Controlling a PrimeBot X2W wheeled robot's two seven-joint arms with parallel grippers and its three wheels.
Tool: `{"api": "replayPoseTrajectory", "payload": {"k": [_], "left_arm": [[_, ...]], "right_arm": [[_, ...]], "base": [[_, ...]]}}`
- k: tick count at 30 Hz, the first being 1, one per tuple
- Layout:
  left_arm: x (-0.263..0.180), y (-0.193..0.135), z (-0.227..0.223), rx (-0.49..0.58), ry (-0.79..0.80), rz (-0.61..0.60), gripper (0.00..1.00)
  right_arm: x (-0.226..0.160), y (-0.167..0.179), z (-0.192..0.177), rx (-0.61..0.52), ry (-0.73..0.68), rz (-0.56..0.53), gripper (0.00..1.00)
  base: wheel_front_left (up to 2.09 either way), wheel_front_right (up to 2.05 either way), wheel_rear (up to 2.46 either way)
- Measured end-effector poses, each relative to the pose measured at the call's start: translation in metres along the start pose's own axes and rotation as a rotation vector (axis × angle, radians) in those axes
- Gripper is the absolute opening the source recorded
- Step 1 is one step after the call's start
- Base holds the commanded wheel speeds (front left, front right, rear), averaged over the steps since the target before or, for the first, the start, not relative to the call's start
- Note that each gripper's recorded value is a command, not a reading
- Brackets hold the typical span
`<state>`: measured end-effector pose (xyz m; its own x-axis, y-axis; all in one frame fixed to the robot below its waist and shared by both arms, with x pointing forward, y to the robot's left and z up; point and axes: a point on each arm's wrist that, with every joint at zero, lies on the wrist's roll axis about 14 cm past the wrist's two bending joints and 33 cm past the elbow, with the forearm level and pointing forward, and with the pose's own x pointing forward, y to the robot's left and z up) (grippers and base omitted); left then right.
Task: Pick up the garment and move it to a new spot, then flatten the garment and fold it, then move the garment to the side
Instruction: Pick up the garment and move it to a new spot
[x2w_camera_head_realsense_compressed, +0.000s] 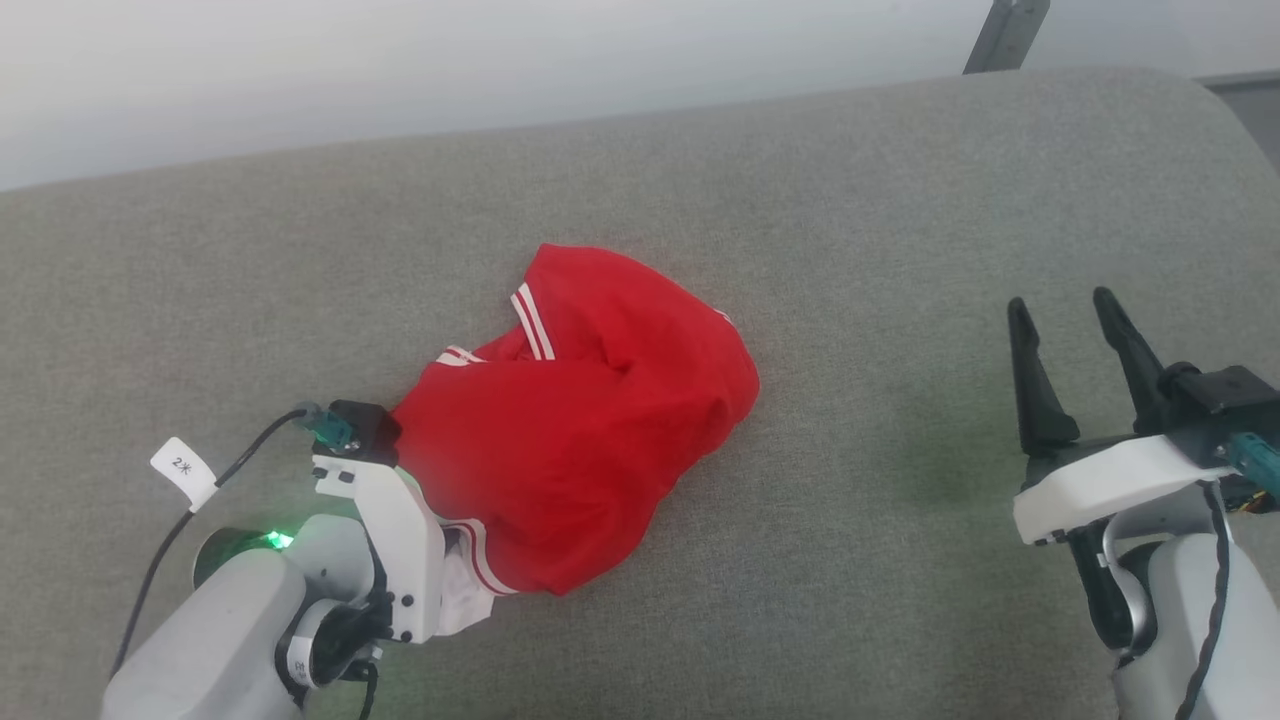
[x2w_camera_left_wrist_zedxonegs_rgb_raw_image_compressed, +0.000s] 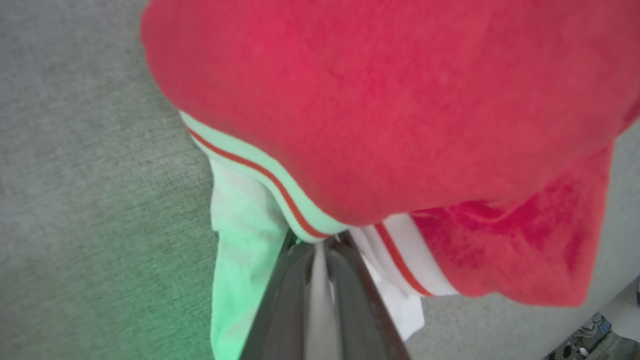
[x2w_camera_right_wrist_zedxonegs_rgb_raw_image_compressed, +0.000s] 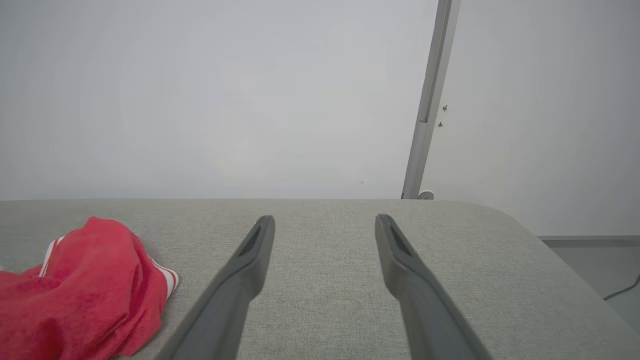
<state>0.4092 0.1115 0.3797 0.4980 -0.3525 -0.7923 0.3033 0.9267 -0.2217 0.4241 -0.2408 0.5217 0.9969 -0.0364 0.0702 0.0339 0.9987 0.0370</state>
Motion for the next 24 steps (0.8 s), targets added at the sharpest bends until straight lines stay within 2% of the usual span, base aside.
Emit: {"api": "replayPoseTrajectory", "payload": {"k": [1,2,3,4,11,24], "left_arm": [[0.001,0.000,-0.001,-0.005,0.000,-0.002,0.34],[0.000,0.001,0.000,-0.001,-0.005,-0.003,0.77],[0.000,0.001,0.001,0.003,-0.009,-0.006,0.77],[-0.001,0.001,0.002,0.001,-0.014,-0.011,1.00],[-0.025,0.013,0.019,0.016,-0.106,0.019,1.00],[-0.122,0.038,0.065,0.027,-0.565,0.103,1.00]], "right_arm": [[0.000,0.001,0.001,0.000,-0.002,0.004,1.00],[0.000,0.002,0.002,0.000,-0.004,0.007,1.00],[-0.001,0.003,0.004,-0.001,-0.008,0.010,1.00],[-0.001,0.003,0.006,-0.002,-0.012,0.012,1.00],[-0.008,0.009,0.017,-0.001,-0.033,0.031,1.00],[-0.024,0.025,0.043,0.020,-0.101,0.080,1.00]], "base": [[0.00,0.00,0.00],[0.00,0.00,0.00],[0.00,0.00,0.00],[0.00,0.00,0.00],[0.00,0.00,0.00],[0.00,0.00,0.00]]}}
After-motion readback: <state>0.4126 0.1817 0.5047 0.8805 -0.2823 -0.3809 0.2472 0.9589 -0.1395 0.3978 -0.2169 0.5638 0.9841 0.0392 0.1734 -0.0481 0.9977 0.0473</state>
